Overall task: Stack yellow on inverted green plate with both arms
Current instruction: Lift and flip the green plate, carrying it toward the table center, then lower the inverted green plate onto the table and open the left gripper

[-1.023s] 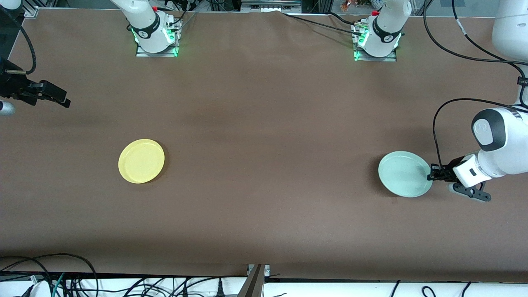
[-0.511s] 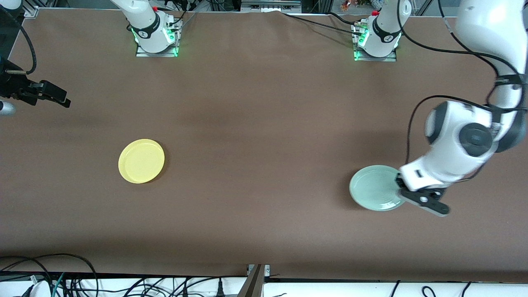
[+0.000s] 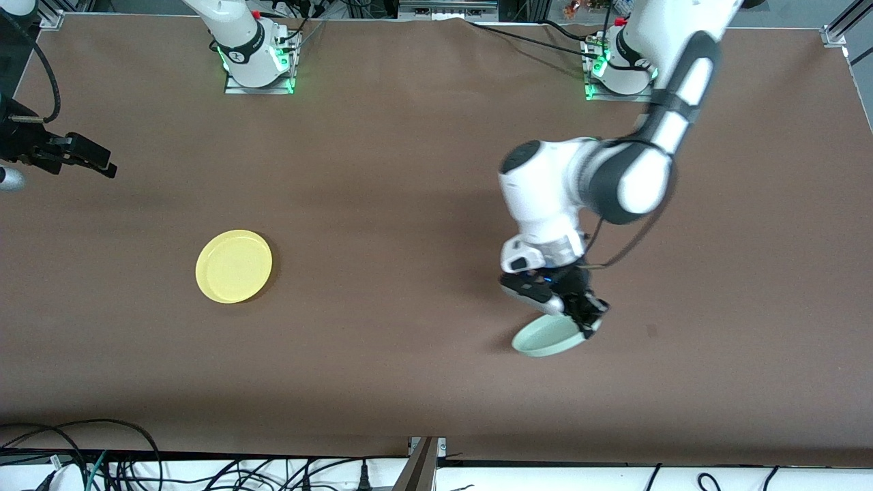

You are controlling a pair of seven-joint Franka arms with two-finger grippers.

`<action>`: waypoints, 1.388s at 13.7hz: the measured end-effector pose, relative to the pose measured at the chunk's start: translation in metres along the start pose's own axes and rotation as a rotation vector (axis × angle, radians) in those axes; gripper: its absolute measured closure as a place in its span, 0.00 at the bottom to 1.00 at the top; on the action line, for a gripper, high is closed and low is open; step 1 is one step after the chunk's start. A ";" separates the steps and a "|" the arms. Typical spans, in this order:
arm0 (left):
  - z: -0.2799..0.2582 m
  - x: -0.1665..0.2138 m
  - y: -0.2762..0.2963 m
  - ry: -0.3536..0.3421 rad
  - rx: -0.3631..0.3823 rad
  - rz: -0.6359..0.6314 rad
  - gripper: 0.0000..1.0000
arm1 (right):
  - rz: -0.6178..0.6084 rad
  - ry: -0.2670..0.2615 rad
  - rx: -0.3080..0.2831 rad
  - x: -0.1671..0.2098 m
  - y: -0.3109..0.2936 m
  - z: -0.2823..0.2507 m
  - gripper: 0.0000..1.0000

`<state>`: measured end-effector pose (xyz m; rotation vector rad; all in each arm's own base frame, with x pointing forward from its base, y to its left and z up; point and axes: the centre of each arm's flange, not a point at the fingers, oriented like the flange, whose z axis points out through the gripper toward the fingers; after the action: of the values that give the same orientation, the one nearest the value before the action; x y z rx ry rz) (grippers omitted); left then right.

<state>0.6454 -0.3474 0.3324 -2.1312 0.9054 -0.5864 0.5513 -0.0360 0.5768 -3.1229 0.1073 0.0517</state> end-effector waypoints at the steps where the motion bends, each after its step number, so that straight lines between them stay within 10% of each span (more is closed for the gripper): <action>1: -0.005 0.006 0.032 0.001 0.037 0.007 0.97 | 0.000 0.000 0.000 0.000 0.000 0.000 0.00; 12: -0.069 0.042 0.186 -0.026 0.271 -0.012 0.97 | 0.000 0.000 0.000 0.000 0.000 0.000 0.00; 19: -0.135 0.036 0.263 -0.031 0.161 -0.145 0.89 | 0.000 -0.001 0.000 0.000 0.000 0.000 0.00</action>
<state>0.4726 -0.5613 0.2186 -2.0653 0.6673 -0.6743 0.5512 -0.0360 0.5768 -3.1229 0.1072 0.0525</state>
